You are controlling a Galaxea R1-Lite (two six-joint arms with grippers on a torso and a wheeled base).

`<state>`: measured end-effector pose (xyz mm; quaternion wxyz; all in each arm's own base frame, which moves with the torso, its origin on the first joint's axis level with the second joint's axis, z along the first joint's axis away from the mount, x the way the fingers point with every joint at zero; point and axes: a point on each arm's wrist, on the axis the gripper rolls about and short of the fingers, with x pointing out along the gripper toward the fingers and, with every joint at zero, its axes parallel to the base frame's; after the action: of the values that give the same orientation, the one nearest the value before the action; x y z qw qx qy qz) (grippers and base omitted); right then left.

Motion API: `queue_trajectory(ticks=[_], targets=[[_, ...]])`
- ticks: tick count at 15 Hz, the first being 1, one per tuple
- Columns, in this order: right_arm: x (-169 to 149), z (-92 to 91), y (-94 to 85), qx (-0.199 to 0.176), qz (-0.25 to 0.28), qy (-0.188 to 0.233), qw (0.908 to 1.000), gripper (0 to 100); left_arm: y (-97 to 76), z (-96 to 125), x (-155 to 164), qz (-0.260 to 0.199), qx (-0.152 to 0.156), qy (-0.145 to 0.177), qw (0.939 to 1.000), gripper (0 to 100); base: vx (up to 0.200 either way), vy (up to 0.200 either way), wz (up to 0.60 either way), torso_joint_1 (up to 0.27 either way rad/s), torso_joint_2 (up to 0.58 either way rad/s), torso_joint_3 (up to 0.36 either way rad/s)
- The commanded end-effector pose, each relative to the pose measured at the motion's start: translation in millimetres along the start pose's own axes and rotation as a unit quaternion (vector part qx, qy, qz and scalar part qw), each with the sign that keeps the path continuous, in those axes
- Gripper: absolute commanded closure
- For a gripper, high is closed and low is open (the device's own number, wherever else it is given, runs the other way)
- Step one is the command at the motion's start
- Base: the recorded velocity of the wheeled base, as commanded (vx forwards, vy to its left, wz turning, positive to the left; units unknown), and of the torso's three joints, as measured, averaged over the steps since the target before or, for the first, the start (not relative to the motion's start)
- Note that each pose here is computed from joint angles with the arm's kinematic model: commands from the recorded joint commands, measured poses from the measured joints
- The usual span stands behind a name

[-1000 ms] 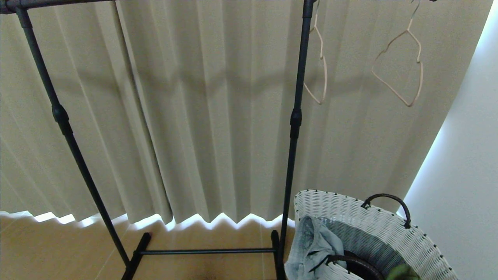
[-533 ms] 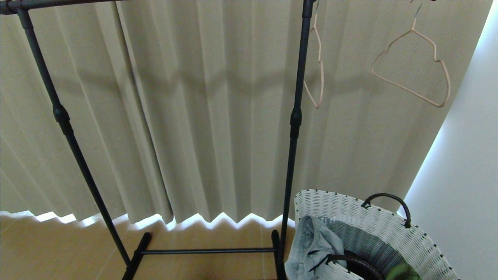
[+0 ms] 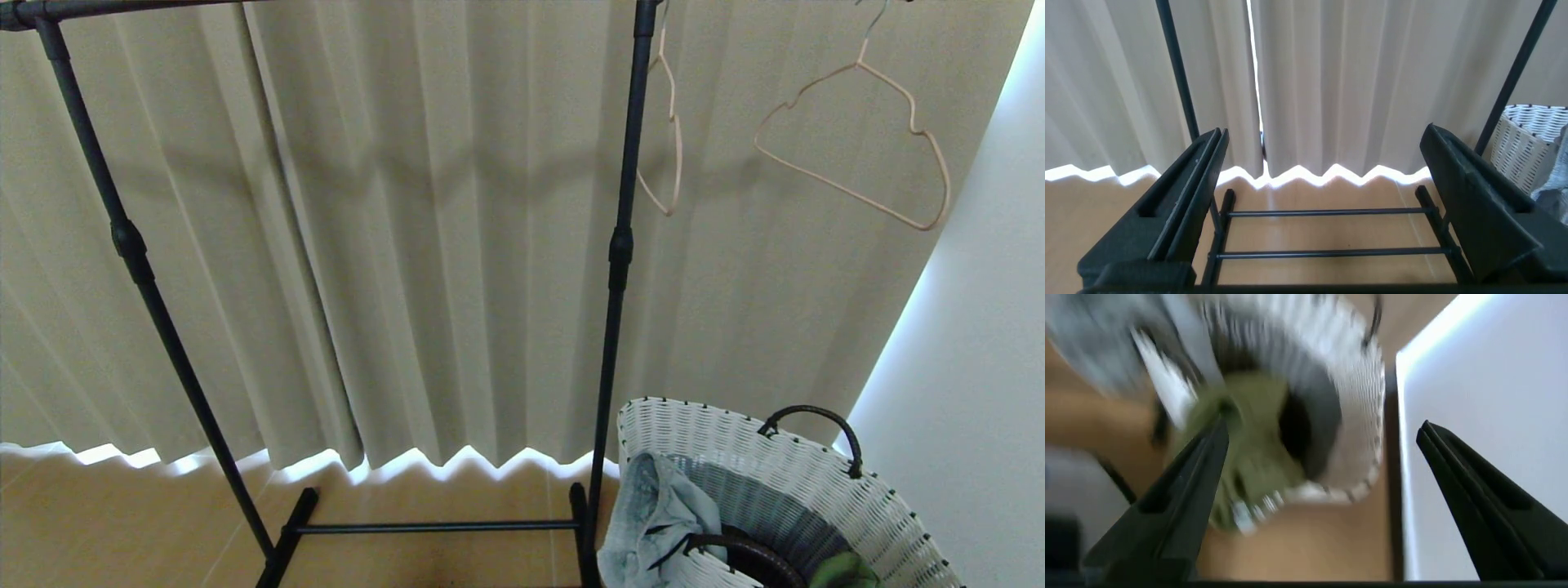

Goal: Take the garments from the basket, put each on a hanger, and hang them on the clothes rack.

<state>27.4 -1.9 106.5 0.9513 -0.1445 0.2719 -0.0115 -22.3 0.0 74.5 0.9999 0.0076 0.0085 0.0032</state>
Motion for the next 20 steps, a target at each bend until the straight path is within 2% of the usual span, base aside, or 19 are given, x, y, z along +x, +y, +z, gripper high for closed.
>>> queue_trajectory(ticks=[1,3,5,8,12,16,20], targets=[[36,11.5,1.7,-0.082,0.027,0.143,0.9860,0,0.0,0,0,0.001,0.000,0.001,1.0000,0,0.000,0.000,0.00,0.000,0.00,0.000],[44,12.8,2.5,-0.113,0.040,0.161,0.9797,0,0.0,0,0,0.000,0.001,0.001,1.0000,0,0.000,0.000,0.00,0.000,0.00,0.000],[58,14.8,4.5,-0.145,0.060,0.189,0.9694,0,0.0,0,0,0.001,0.000,0.001,1.0000,0,0.000,0.000,0.00,0.000,0.00,0.000],[76,17.9,8.7,-0.159,0.113,0.201,0.9599,0,0.0,0,0,0.001,0.000,0.001,1.0000,0,0.000,0.000,0.00,0.000,0.00,0.000],[110,19.3,13.1,-0.170,0.127,0.231,0.9495,0,0.0,0,0,0.001,0.000,0.001,1.0000,0,0.000,0.000,0.00,0.000,0.00,0.000],[145,18.8,16.4,-0.176,0.094,0.232,0.9520,0,0.1,0,0,0.002,0.000,0.001,1.0000,0,0.000,0.000,0.00,0.000,0.00,0.000],[154,19.8,14.4,-0.172,0.072,0.226,0.9560,0,0.1,0,0,0.002,0.000,0.001,1.0000,0,0.000,0.000,0.00,0.000,0.00,0.000]])
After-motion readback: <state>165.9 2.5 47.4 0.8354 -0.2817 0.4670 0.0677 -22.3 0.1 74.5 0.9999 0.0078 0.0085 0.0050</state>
